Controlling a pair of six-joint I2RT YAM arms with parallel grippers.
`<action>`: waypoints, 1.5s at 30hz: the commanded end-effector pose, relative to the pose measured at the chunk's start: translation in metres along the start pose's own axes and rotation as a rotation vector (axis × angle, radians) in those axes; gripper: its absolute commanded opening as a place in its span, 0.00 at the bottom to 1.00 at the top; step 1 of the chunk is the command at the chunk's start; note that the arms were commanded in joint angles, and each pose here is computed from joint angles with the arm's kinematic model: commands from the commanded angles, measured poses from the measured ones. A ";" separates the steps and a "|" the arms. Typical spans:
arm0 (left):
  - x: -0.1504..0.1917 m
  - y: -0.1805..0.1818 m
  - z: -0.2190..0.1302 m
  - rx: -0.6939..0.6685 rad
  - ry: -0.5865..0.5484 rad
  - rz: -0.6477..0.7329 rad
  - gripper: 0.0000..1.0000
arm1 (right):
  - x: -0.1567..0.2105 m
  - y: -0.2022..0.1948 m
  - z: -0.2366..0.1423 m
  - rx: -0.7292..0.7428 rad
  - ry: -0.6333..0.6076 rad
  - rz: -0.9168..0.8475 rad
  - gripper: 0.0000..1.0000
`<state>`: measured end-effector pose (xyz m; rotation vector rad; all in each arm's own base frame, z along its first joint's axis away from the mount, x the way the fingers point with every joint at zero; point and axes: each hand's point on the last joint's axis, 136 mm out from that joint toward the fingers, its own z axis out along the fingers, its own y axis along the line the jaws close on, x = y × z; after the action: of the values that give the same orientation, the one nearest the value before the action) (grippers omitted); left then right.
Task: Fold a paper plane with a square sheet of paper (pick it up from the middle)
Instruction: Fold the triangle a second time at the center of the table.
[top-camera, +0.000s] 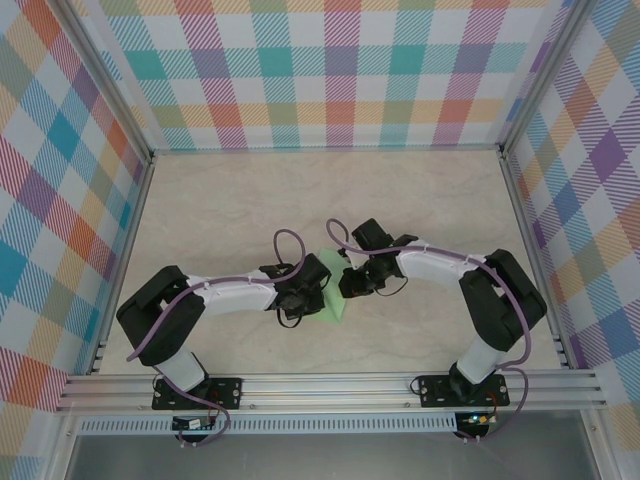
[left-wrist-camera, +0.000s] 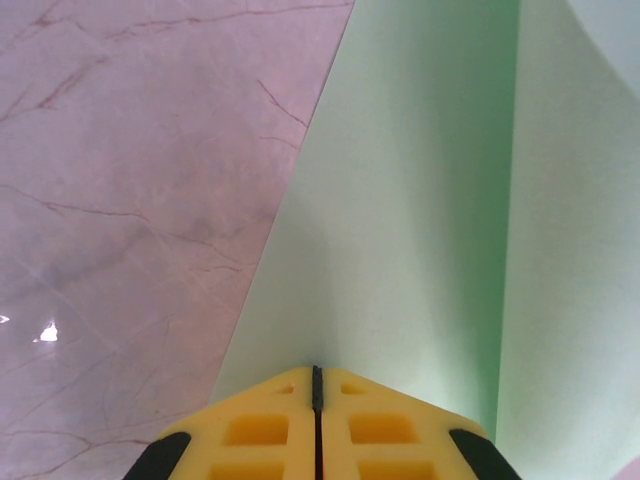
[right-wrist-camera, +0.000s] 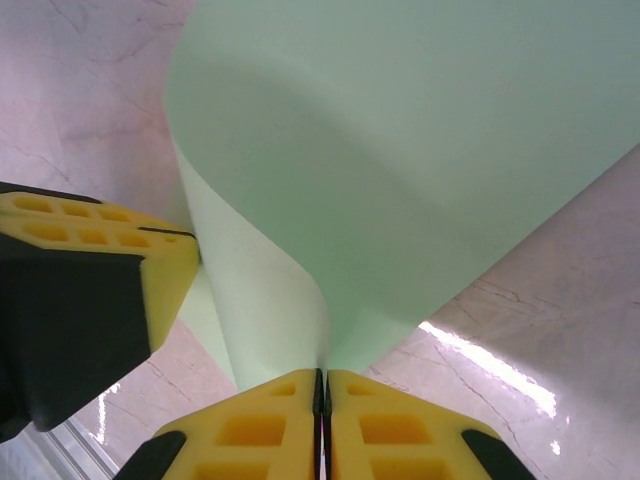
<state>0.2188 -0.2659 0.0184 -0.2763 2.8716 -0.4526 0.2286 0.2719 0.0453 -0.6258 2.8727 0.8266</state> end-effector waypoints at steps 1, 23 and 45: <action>0.004 0.017 -0.001 -0.086 0.011 0.029 0.07 | -0.005 0.003 0.000 -0.015 0.014 -0.026 0.11; 0.006 0.016 0.001 -0.080 0.022 0.035 0.08 | -0.008 -0.005 0.015 0.005 0.051 -0.038 0.13; 0.007 0.014 0.003 -0.077 0.034 0.037 0.08 | -0.012 -0.006 0.021 0.004 0.069 -0.049 0.15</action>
<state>0.2185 -0.2638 0.0182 -0.2541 2.8790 -0.4259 0.2399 0.2809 0.0257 -0.6941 2.9092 0.7969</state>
